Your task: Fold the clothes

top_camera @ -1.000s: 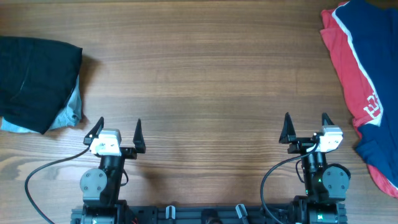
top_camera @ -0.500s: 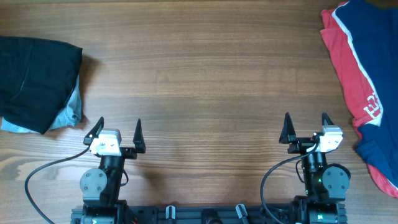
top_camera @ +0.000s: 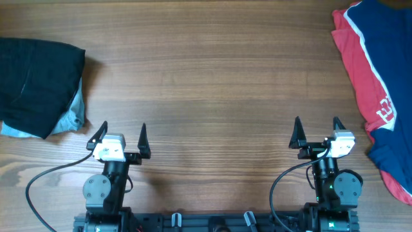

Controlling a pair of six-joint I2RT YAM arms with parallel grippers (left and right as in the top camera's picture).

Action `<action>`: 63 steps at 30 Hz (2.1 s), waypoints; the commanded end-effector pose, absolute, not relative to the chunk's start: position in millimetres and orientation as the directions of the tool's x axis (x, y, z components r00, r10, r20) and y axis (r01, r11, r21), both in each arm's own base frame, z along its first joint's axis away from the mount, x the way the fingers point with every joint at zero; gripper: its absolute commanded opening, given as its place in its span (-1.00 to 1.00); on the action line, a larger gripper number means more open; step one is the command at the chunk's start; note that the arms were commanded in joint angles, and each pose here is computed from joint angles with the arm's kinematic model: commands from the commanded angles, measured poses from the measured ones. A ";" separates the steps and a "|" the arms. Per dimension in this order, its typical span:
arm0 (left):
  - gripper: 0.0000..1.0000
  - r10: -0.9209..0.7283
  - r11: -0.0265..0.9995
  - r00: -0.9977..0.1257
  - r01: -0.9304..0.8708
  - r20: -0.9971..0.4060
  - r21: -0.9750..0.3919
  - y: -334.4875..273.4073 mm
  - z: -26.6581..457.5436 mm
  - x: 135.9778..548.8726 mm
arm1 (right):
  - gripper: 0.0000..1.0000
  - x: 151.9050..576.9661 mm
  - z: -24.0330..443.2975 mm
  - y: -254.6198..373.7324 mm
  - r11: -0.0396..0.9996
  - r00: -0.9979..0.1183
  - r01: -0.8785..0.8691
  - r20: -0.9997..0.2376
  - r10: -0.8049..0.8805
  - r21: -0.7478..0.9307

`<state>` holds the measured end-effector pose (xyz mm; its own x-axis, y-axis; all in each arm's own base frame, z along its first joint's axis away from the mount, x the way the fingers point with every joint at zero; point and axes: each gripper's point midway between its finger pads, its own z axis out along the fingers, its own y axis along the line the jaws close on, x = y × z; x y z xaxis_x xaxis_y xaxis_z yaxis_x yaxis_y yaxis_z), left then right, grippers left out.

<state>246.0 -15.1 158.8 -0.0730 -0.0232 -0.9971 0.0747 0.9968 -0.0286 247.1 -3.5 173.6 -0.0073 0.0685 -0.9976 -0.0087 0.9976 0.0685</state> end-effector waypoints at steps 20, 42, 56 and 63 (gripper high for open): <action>1.00 -0.050 0.992 -0.071 0.112 -0.996 -0.057 -21.7 159.0 245.0 | 0.99 246.7 175.7 0.1 0.989 -0.002 -0.031 -0.990 0.143 0.143; 0.99 -0.300 0.921 -0.416 0.106 -0.858 -0.374 -44.7 171.9 253.9 | 0.99 258.0 191.2 -18.6 0.980 -0.495 0.151 -0.848 0.189 0.131; 0.99 -0.285 0.895 -0.696 0.053 -0.659 -0.443 -62.2 174.2 259.8 | 0.99 297.8 177.0 -54.1 0.883 -0.580 0.430 -0.692 0.429 0.186; 0.99 -0.324 0.885 -0.701 0.013 -0.636 -0.465 -60.6 180.1 274.8 | 0.99 301.2 155.4 -155.7 0.701 -0.564 0.711 -0.631 0.533 -0.043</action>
<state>263.6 -59.8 165.5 -0.7096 -0.2996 -0.6378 0.0194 0.8965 -0.4427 307.2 -101.5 160.3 -0.6121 0.4788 -0.6293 0.5614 0.8236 0.0806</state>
